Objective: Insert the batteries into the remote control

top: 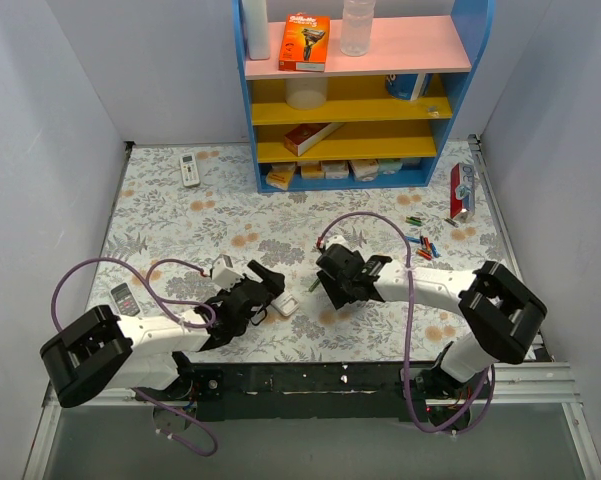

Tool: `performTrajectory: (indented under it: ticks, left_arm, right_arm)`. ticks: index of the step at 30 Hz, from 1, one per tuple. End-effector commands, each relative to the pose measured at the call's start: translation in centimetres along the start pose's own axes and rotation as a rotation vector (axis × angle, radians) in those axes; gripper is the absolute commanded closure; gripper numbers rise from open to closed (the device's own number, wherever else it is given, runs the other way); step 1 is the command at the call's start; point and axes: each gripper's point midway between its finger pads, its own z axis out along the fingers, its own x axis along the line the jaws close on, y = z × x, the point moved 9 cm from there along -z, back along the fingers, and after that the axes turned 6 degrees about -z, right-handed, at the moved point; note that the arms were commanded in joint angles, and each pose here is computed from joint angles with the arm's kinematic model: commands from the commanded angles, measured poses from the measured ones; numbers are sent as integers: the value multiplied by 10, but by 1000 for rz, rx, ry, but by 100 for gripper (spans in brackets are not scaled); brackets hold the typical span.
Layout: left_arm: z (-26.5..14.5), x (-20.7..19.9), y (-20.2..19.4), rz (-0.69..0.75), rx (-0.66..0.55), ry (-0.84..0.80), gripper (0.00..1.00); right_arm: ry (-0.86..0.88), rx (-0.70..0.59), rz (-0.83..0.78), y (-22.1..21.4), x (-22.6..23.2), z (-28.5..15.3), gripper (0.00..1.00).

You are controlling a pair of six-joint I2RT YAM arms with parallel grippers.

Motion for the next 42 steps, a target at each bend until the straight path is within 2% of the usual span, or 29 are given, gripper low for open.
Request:
performTrajectory:
  ticks: [1, 6, 8, 13, 14, 17, 22, 35, 42]
  left_arm:
    - [-15, 13, -15, -134, 134, 91, 4]
    - [-31, 8, -4, -138, 139, 102, 2]
    - [-36, 9, 1, -93, 131, 118, 2]
    - [-55, 0, 25, -49, 74, 80, 2]
    - [-58, 4, 31, -1, 53, 91, 2]
    - [-66, -7, 55, -6, -34, 33, 2]
    - [-70, -15, 81, 69, -87, -29, 2]
    - [-50, -8, 100, 121, -66, -10, 2]
    - [-40, -7, 103, 148, -12, -10, 2]
  right_arm:
    - [25, -2, 3, -4, -5, -15, 28]
    - [195, -121, 23, 13, 6, -41, 28]
    - [275, -180, 11, 24, 17, -48, 28]
    - [375, -291, -123, 48, 55, -60, 26]
    - [362, -276, -150, 49, 62, -54, 26]
    - [336, -263, -222, 56, 79, -47, 24]
    - [262, -238, -310, 64, 96, -36, 22]
    - [133, -159, -466, 58, 99, -7, 21]
    - [13, -158, -414, 72, 72, 7, 21]
